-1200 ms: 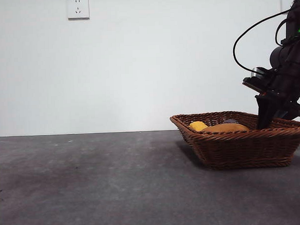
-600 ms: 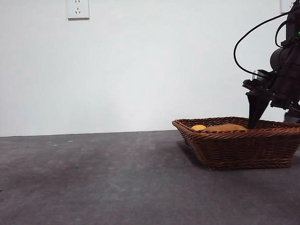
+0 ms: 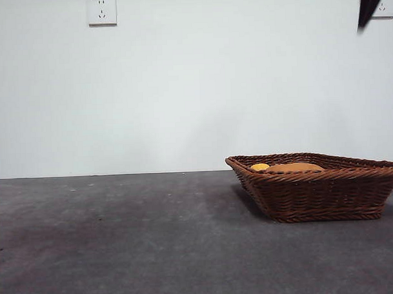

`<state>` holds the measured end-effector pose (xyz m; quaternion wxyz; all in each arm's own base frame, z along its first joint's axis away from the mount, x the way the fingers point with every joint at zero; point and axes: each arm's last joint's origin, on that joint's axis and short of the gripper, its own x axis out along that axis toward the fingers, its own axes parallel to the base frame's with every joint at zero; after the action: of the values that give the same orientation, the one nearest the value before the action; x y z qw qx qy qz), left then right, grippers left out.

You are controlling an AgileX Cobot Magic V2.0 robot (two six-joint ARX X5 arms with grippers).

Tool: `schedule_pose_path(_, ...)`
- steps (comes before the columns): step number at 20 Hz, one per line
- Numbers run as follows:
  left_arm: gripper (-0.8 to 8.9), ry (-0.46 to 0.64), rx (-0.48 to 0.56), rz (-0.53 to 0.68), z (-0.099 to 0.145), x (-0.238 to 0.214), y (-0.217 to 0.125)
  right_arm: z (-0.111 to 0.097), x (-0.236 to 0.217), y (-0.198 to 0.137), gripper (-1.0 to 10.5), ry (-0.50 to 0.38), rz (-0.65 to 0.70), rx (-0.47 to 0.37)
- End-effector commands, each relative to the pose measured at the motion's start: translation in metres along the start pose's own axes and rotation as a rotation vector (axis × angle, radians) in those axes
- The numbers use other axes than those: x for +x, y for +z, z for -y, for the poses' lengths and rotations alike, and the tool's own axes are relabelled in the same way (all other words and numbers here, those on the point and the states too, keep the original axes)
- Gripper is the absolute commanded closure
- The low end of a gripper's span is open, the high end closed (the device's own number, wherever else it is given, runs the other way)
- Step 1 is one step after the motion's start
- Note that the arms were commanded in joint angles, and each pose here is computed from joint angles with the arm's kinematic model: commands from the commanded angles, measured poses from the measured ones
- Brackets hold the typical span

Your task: Help me put the vegetables on the table into the basket

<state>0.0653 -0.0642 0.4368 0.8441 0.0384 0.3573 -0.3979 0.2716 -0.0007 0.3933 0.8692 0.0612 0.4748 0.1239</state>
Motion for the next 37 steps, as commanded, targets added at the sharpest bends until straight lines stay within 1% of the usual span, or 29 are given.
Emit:
schedule_pose_path(1,8.18,-0.001,0.021,0.001,0.0,0.0,-0.001,-0.017,-0.052,-0.025,6.9,-0.004,0.098,-0.009)
schedule_pose_path(2,8.18,-0.001,0.021,0.001,0.0,0.001,-0.001,-0.023,-0.072,-0.039,7.8,-0.005,0.131,-0.02)
schedule_pose_path(3,8.18,-0.001,0.021,0.001,0.0,0.001,-0.001,-0.029,-0.089,-0.053,9.0,-0.011,0.159,-0.033)
schedule_pose_path(4,8.18,-0.001,0.021,0.001,0.0,0.001,-0.001,-0.034,-0.105,-0.067,9.6,-0.031,0.187,-0.04)
schedule_pose_path(6,8.18,-0.001,0.021,0.001,0.0,0.001,-0.001,-0.042,-0.132,-0.093,9.6,-0.077,0.258,-0.046)
schedule_pose_path(8,8.18,-0.001,0.021,0.001,0.0,0.001,-0.001,-0.048,-0.153,-0.114,9.5,-0.103,0.34,-0.04)
schedule_pose_path(12,8.18,-0.001,0.02,-0.002,0.0,0.001,-0.001,-0.054,-0.17,-0.134,9.5,-0.117,0.41,-0.047)
schedule_pose_path(16,8.18,0.001,0.017,-0.014,-0.001,0.005,0.002,-0.054,-0.17,-0.134,9.5,-0.117,0.412,-0.049)
schedule_pose_path(18,8.18,0.003,0.014,-0.03,-0.001,0.01,0.004,-0.052,-0.165,-0.128,9.5,-0.117,0.391,-0.043)
schedule_pose_path(23,8.18,0.012,-0.004,-0.116,-0.006,0.037,0.017,-0.045,-0.145,-0.105,9.5,-0.117,0.308,-0.023)
schedule_pose_path(27,8.18,0.024,-0.026,-0.209,-0.011,0.067,0.028,-0.037,-0.12,-0.082,9.5,-0.116,0.216,0.0)
schedule_pose_path(28,8.18,0.037,-0.039,-0.212,-0.015,0.069,0.029,-0.034,-0.112,-0.074,9.5,-0.116,0.186,0.007)
schedule_pose_path(29,8.18,0.046,0.014,-0.211,-0.017,0.069,0.03,-0.031,-0.104,-0.069,9.5,-0.116,0.16,0.013)
schedule_pose_path(30,8.17,0.066,0.102,-0.191,-0.021,0.068,0.032,-0.028,-0.094,-0.062,9.5,-0.115,0.127,0.022)
schedule_pose_path(31,8.17,0.082,0.146,-0.139,-0.024,0.067,0.035,-0.025,-0.086,-0.056,9.5,-0.115,0.1,0.028)
schedule_pose_path(33,8.17,0.126,0.238,0.011,-0.033,0.062,0.037,-0.02,-0.07,-0.046,9.5,-0.114,0.047,0.041)
schedule_pose_path(35,8.17,0.218,0.272,0.148,-0.049,0.062,0.028,-0.015,-0.054,-0.037,9.5,-0.113,-0.002,0.053)
schedule_pose_path(37,8.17,0.33,0.24,0.246,-0.071,0.069,0.004,-0.01,-0.039,-0.03,9.5,-0.113,-0.048,0.064)
